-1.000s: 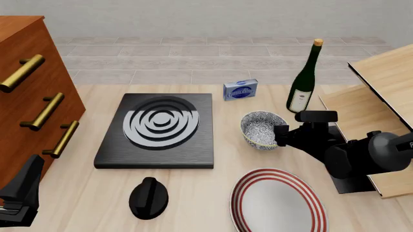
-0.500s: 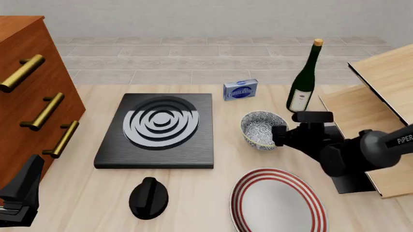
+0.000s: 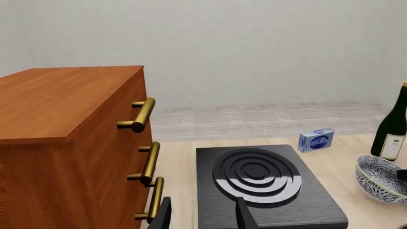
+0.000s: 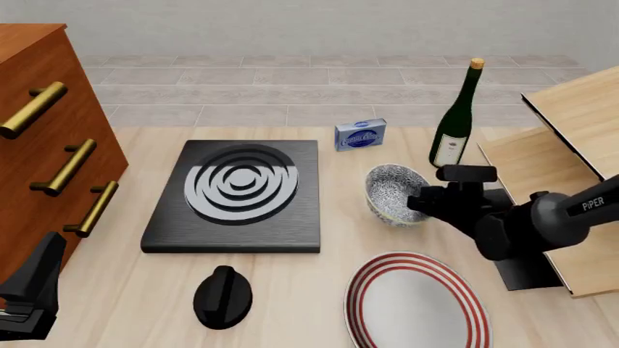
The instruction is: Put the bowl on the stove.
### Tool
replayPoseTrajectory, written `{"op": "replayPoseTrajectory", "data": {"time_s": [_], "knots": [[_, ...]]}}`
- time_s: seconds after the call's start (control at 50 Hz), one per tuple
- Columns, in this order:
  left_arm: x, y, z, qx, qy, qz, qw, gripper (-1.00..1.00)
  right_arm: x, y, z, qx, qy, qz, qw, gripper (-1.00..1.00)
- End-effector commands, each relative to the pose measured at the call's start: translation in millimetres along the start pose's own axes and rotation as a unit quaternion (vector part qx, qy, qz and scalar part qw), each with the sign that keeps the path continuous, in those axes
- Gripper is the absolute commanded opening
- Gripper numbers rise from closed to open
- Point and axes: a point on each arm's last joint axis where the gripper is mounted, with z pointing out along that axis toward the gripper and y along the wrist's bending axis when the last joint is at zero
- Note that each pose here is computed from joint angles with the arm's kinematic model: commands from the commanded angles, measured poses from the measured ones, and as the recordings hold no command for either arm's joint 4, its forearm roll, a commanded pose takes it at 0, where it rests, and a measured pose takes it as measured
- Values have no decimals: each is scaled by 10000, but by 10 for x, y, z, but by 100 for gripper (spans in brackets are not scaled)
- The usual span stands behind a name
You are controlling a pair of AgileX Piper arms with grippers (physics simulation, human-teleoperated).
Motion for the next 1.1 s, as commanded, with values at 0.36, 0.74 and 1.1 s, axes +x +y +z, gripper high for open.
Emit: {"op": "replayPoseTrajectory", "data": {"time_s": [0.36, 0.74, 1.1], "knots": [[-24, 5, -3, -44, -15, 1, 10000, 100, 119, 22, -68, -74, 218, 1, 9997, -100], [-42, 11, -4, -103, -53, 2, 9999, 100, -231, 159, -325, -220, 67, 75, 9997, -100], [-88, 15, -9, -134, -100, -23, 9999, 100, -388, 165, -452, -231, -99, 144, 9996, -100]]}}
